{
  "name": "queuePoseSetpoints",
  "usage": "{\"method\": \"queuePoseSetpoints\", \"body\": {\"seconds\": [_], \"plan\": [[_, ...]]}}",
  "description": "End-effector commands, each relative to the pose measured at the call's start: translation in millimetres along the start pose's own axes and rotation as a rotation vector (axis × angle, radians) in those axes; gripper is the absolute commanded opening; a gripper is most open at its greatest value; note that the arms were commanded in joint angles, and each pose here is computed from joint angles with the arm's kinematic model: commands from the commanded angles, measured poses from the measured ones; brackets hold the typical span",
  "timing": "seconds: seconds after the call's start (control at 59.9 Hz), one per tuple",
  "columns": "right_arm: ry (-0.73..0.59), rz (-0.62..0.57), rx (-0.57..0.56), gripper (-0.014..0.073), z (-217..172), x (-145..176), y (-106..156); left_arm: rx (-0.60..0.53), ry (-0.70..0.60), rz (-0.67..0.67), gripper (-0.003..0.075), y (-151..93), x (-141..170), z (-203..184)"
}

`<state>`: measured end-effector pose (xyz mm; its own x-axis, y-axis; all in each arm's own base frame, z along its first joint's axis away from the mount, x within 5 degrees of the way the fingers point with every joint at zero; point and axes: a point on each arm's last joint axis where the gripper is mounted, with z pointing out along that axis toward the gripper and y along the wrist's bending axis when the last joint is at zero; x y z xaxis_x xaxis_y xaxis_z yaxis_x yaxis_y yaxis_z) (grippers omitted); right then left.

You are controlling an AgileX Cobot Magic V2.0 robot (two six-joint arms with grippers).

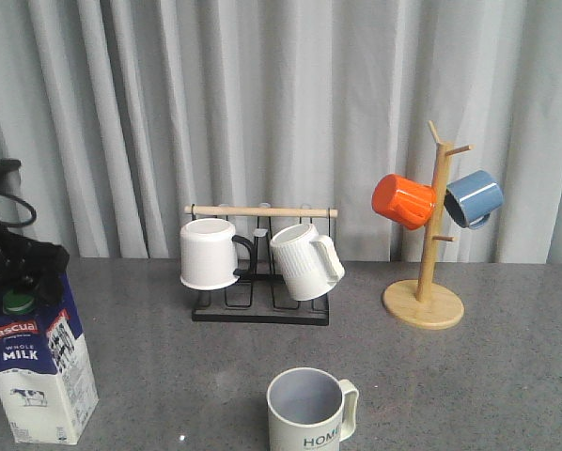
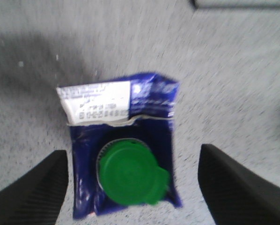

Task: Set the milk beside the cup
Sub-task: 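Close the left gripper on the carton top and lift it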

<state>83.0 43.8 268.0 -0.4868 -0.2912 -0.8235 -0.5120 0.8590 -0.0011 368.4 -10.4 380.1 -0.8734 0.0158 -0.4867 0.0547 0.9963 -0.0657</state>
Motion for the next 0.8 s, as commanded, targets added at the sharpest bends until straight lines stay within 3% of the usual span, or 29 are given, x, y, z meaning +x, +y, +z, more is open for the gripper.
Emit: {"method": "queuePoseSetpoints", "body": {"seconds": [0.0,0.184,0.3,0.568,0.785], "plan": [[-0.076,-0.001,0.023,-0.0005,-5,-12,-2,-0.006,-0.058,-0.002,0.0557,-1,-5,-13],[-0.076,-0.001,0.023,-0.0005,-5,-12,-2,-0.009,-0.017,-0.004,0.0551,0,-6,1],[-0.075,-0.001,0.023,-0.0005,-5,-12,-2,-0.009,-0.016,-0.004,0.0506,0,-6,1],[-0.075,-0.001,0.023,-0.0005,-5,-12,-2,0.006,-0.009,-0.007,0.0216,-2,-4,-2],[-0.076,-0.001,0.023,-0.0005,-5,-12,-2,0.182,-0.089,-0.025,0.0017,-19,-5,-23]]}}
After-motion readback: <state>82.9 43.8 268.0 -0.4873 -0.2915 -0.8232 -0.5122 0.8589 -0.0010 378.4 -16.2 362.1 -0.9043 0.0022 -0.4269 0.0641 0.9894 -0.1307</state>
